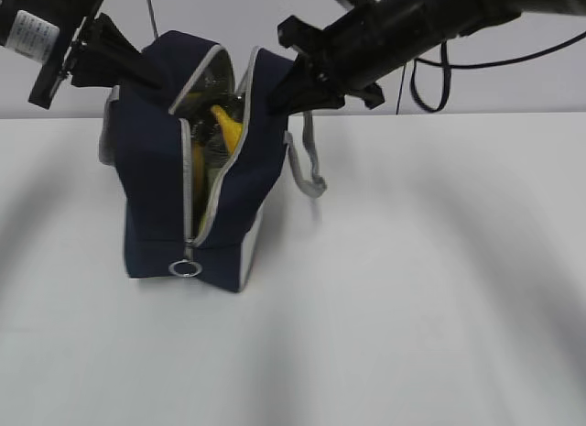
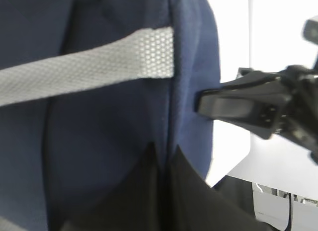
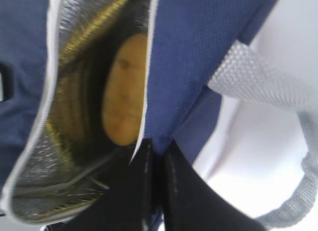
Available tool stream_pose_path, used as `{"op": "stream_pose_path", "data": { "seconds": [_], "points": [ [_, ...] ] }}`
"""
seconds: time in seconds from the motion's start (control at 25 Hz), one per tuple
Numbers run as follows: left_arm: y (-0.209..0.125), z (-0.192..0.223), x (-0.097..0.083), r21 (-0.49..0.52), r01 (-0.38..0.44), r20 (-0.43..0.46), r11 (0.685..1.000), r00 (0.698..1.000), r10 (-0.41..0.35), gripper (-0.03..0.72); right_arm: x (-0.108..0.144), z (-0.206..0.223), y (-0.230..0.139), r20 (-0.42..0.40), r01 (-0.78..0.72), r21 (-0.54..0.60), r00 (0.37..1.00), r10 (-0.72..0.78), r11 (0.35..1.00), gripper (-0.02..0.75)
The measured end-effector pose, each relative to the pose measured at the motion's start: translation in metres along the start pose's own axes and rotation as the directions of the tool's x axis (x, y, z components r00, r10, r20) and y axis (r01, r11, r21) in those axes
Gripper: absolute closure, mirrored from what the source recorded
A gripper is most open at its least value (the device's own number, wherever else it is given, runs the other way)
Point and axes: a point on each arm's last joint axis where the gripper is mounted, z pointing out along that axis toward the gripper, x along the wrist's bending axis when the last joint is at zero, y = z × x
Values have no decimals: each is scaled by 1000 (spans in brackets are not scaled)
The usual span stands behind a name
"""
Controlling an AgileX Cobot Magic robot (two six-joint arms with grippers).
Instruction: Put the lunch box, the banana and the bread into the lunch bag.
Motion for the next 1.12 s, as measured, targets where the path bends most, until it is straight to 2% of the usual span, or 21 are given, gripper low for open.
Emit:
{"op": "stream_pose_path", "data": {
  "seconds": [0.28, 0.44, 0.56, 0.88, 1.12],
  "points": [
    [-7, 28, -33, 8, -38, 81, 999, 996, 37, 691, 17, -61, 14, 120, 64, 18, 991, -66, 998, 743],
    [-7, 43, -47, -43, -62, 80, 997, 995, 65, 691, 14, -72, 15, 178, 67, 61, 981, -77, 996, 743],
    [-6, 52, -52, -73, -50, 96, 996, 994, 57, 691, 12, -74, 15, 202, 64, 68, 977, -76, 996, 743],
    [4, 75, -33, -91, 19, 90, 996, 996, -11, 691, 6, -73, 18, 243, 75, 37, 967, -82, 996, 743],
    [6, 88, -21, -77, 54, 85, 996, 995, -48, 691, -11, -55, 17, 234, 38, 70, 971, -53, 997, 743]
  ]
}}
